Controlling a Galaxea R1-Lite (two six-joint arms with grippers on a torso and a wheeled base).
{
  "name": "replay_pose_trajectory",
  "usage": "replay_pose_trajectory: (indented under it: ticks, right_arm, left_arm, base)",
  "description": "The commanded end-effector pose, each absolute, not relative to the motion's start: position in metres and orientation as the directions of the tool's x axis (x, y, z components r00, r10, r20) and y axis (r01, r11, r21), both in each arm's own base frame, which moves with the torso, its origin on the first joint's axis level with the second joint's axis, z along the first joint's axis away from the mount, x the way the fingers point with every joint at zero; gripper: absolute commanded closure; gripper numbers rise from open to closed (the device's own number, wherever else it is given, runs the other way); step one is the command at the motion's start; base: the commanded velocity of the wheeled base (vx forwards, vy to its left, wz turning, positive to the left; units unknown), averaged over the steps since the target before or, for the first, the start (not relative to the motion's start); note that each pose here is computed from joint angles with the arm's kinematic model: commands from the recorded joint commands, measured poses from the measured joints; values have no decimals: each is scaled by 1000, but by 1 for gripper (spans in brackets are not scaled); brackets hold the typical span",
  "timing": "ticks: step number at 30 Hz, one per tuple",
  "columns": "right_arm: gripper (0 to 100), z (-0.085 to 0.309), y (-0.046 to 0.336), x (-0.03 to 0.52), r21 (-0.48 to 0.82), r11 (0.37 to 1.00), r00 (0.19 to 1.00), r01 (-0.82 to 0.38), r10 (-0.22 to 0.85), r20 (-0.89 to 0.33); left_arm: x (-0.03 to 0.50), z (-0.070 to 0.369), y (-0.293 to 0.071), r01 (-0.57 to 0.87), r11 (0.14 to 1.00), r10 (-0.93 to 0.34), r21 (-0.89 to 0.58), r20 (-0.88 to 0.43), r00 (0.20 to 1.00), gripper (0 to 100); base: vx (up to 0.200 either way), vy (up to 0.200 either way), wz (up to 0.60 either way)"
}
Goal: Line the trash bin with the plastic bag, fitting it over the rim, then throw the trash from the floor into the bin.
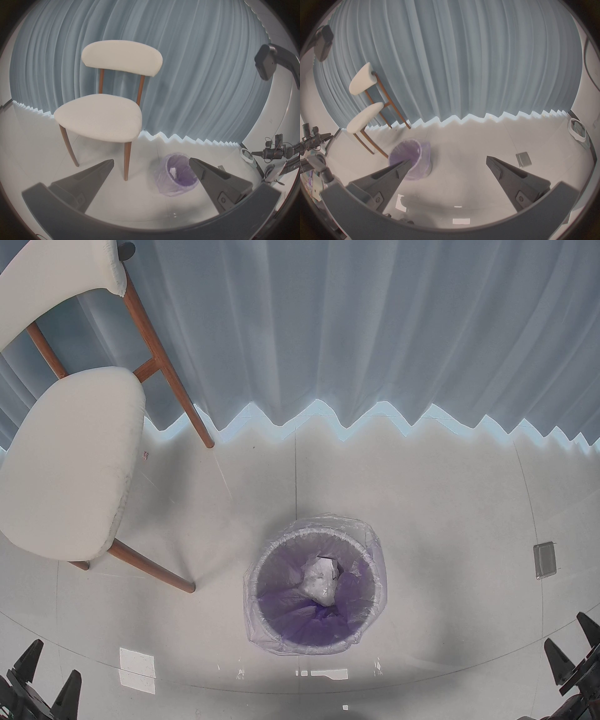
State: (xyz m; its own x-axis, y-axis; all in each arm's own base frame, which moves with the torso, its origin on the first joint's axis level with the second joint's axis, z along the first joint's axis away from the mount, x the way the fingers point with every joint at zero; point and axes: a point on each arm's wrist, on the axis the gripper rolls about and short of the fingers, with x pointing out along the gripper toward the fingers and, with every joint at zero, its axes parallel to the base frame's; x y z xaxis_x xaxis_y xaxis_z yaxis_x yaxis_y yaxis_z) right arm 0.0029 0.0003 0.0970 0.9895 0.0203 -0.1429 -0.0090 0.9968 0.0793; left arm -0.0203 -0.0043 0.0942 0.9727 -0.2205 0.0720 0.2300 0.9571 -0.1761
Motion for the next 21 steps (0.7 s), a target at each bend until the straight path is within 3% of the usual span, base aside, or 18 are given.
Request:
replay_pose_trajectory:
  ticks: [1,6,12,18,21]
  right_arm:
    - [0,83,3,-15,76,997,999,9,-6,-43]
    - [0,77,1,-15,10,997,992,78,-76,-98]
    - [0,77,1,-15,8,997,992,82,-81,-100]
    - [0,77,1,-15,7,998,993,67,-66,-98]
    - [0,77,1,-16,4,1000,996,5,-4,-84]
  left_arm:
    - [-23,77,-6,245,969,-244,-44,12,970,0]
    - [-23,76,-5,224,973,-225,59,4,974,0]
    - [-23,76,0,-22,996,21,89,2,1000,0]
    - [-23,75,0,-27,996,28,84,-3,1000,0]
    - [-23,75,0,-29,996,29,81,0,1000,0]
  base:
    - [0,0,0]
    - [0,0,0]
    - [0,0,0]
    - [0,0,0]
    - [0,0,0]
